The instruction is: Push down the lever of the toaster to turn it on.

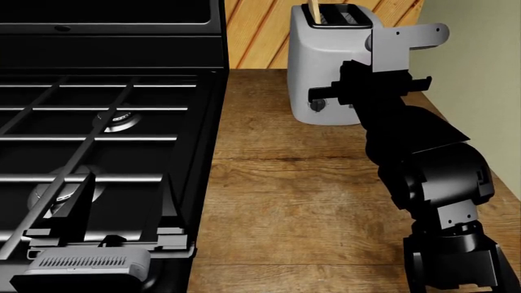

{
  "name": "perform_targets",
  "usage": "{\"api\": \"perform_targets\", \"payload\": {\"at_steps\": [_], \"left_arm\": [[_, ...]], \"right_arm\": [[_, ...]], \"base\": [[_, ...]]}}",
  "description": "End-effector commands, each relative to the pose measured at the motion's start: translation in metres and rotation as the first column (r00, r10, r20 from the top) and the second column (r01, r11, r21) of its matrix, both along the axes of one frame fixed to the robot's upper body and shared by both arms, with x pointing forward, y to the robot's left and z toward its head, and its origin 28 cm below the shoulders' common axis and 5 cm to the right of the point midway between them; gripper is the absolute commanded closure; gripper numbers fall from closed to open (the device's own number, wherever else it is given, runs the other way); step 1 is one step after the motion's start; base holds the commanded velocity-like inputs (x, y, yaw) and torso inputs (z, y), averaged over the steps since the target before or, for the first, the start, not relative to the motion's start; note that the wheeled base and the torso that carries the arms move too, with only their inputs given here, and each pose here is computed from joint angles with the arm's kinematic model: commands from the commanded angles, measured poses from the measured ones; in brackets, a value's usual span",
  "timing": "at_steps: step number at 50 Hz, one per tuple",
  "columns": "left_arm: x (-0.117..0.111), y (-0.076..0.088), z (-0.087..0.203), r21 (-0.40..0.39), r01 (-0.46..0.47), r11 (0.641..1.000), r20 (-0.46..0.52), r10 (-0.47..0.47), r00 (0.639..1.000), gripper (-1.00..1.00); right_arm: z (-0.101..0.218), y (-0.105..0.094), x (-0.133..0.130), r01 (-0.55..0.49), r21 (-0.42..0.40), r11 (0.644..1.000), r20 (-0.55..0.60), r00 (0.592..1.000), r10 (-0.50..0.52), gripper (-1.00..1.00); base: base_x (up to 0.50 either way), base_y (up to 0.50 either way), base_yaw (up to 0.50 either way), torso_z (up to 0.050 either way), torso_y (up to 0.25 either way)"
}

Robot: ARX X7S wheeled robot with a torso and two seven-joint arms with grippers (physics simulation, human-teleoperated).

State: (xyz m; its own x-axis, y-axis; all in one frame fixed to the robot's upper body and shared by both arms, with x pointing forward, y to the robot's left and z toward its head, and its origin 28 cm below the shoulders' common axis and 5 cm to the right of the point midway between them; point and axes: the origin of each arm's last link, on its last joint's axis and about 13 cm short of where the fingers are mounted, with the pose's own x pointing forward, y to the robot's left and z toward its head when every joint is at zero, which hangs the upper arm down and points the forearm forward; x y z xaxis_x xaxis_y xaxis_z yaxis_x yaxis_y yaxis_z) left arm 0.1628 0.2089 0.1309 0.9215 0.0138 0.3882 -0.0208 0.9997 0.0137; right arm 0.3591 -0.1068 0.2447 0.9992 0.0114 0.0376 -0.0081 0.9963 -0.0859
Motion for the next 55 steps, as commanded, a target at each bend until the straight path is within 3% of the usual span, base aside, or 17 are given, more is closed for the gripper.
{"api": "perform_targets", "payload": {"at_steps": [1, 55], "left_arm": [[0.002, 0.002, -0.008, 0.004, -0.012, 1.0, -0.047, 0.012, 0.999, -1.0], [0.001, 0.004, -0.007, 0.002, -0.02, 1.0, -0.043, 0.02, 0.999, -1.0]], "right_arm": [[-0.002, -0.002, 0.003, 0.01, -0.005, 1.0, -0.013, 1.0, -0.01, 1.0], [-0.023, -0.001, 0.012, -0.011, -0.023, 1.0, -0.105, 0.994, 0.009, 1.0]], "base": [[0.0, 0.0, 0.0, -0.01, 0.0], [0.0, 0.0, 0.0, -0.001, 0.0]]}}
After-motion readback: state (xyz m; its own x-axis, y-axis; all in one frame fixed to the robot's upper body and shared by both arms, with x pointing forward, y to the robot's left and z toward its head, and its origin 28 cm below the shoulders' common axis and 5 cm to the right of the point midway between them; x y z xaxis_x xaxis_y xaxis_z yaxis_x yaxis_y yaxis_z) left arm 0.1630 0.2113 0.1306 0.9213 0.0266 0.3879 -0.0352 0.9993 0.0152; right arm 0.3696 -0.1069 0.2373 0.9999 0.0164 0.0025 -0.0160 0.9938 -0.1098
